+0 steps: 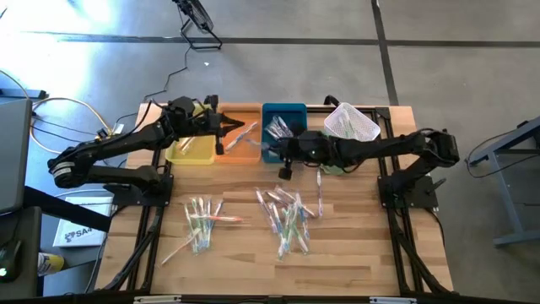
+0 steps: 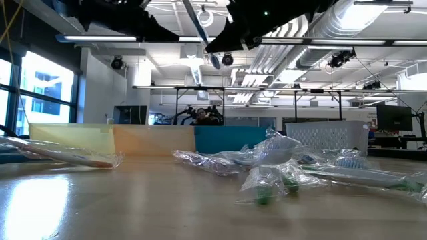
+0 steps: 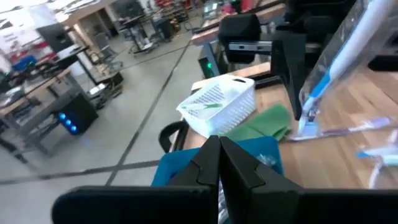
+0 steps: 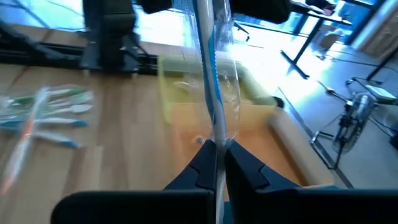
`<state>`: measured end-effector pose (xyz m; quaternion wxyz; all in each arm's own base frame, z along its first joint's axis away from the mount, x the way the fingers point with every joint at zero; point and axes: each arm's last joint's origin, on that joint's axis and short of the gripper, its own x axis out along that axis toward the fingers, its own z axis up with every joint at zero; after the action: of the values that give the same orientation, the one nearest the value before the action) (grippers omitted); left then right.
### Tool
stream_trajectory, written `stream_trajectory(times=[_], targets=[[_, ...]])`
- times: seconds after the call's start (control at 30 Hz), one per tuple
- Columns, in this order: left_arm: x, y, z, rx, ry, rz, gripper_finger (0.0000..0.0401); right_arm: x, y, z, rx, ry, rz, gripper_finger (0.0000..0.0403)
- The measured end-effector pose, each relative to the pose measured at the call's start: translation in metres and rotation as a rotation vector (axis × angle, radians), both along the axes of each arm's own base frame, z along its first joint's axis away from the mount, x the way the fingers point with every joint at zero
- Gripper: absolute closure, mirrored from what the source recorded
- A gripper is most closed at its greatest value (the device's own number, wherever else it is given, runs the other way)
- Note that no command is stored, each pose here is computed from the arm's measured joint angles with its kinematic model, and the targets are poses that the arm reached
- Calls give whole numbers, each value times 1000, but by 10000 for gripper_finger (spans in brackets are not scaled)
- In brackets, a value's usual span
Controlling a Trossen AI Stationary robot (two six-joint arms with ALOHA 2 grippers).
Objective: Pick & Place Toothbrushes
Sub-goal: Put the blue toothbrush into the orange bin
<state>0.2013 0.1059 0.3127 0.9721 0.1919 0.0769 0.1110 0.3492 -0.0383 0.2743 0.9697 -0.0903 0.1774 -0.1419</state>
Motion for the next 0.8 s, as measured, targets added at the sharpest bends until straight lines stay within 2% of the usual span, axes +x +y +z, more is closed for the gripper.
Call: stream_trajectory(times=[0.1,0.2,0.47,0.63,0.8], targets=[[4,3,-3,-29,-8,11,394,-1,-9,0,-3,1,-33,397],[8,3,-5,-86,-15,-38,379,-2,-16,0,-4,-2,-54,397],[9,-1,1,-198,-91,-167,280,-2,-24,3,-29,-26,-66,397],[14,-9,4,-173,-119,-252,230,-2,-23,3,-26,-28,-54,397],[25,-18,0,-75,-103,-283,219,-2,-22,3,-14,-30,-20,397]])
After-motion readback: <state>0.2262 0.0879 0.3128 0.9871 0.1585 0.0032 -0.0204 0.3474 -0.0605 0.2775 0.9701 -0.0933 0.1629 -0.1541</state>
